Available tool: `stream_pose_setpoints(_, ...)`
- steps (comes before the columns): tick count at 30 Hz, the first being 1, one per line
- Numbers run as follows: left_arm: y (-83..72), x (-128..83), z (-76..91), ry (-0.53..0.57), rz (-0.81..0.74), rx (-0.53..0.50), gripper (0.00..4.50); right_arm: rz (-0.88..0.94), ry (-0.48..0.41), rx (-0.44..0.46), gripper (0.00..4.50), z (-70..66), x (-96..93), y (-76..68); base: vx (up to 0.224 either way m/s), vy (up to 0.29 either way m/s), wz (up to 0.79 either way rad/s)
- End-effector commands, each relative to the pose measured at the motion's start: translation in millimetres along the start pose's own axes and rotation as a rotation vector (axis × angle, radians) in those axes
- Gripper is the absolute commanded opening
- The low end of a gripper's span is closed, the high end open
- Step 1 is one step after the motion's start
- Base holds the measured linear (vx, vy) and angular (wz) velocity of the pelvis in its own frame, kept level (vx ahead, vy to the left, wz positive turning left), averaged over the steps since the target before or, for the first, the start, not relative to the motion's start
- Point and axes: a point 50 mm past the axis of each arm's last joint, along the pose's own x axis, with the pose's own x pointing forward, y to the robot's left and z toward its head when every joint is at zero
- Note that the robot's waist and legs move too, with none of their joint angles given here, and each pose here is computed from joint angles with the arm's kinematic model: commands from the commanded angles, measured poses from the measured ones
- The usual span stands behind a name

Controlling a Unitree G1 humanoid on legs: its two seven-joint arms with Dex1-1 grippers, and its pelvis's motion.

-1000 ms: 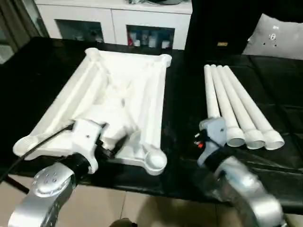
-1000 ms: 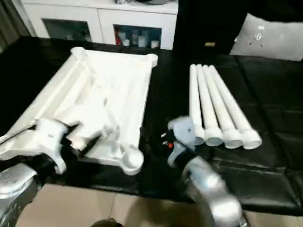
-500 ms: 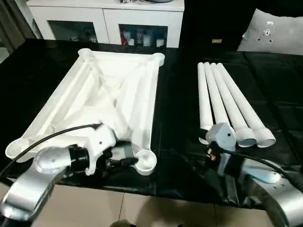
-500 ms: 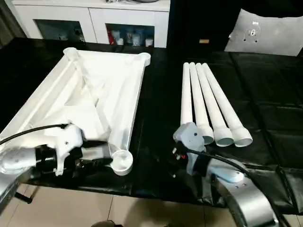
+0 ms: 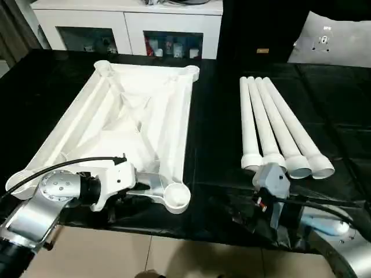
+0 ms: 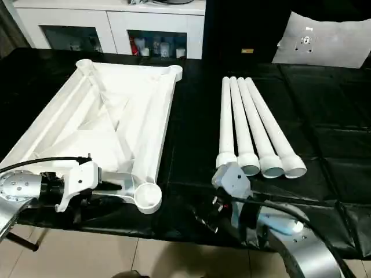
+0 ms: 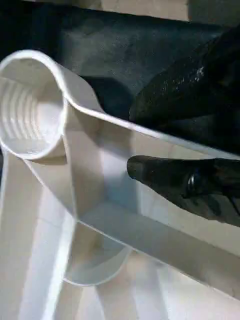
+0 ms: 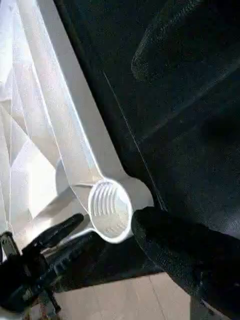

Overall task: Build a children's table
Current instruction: Move table base

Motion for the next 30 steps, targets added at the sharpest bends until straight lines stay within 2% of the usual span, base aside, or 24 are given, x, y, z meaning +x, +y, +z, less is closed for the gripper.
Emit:
stream_pose_setpoints(1, 3.3, -1.4, -1.3, 0.023, -0.007, 0.03, 0.87, 0.013, -0.016, -0.011, 4.5, 4.7, 0.8, 2.1, 0.0, 0.0, 0.0)
stream_pose_setpoints(5, 2.7, 0.5, -3.8, 0.035, -0.016, 0.04, 0.63, 0.035, -0.016, 0.003, 4.5, 5.0, 0.3, 5.9, 0.0, 0.0, 0.0)
stream_pose_setpoints(13, 11.4, 6.0, -14.5, 0.11, 0.049, 0.078, 0.23, 0.058, -0.01, 0.011, 4.5, 5.7, 3.2, 8.6, 0.0, 0.0, 0.0)
stream_pose_setpoints(16, 14.4, 10.0, -9.3, 0.062, 0.091, 0.029, 0.06, 0.035, -0.025, 0.022, 4.5, 8.2, 3.5, 5.6, 0.0, 0.0, 0.0)
stream_pose_setpoints(21, 15.9, 28.3, 13.1, -0.099, 0.091, -0.01, 0.02, -0.088, -0.057, 0.087, 4.5, 16.2, 7.5, -8.1, 0.0, 0.0, 0.0)
stream_pose_setpoints(25, 12.2, 39.7, 20.4, -0.13, 0.045, 0.005, 0.02, -0.204, -0.072, 0.119, 4.5, 19.5, 13.8, -18.4, 0.0, 0.0, 0.0)
stream_pose_setpoints(29, 11.5, 44.7, 26.1, -0.149, 0.043, 0.024, 0.02, -0.42, -0.108, 0.159, 4.5, 27.9, 22.1, -36.2, 0.0, 0.0, 0.0)
stream_pose_setpoints(30, 12.5, 45.3, 27.2, -0.15, 0.055, 0.033, 0.29, -0.471, -0.108, 0.164, 4.5, 29.6, 23.6, -40.4, 0.0, 0.0, 0.0)
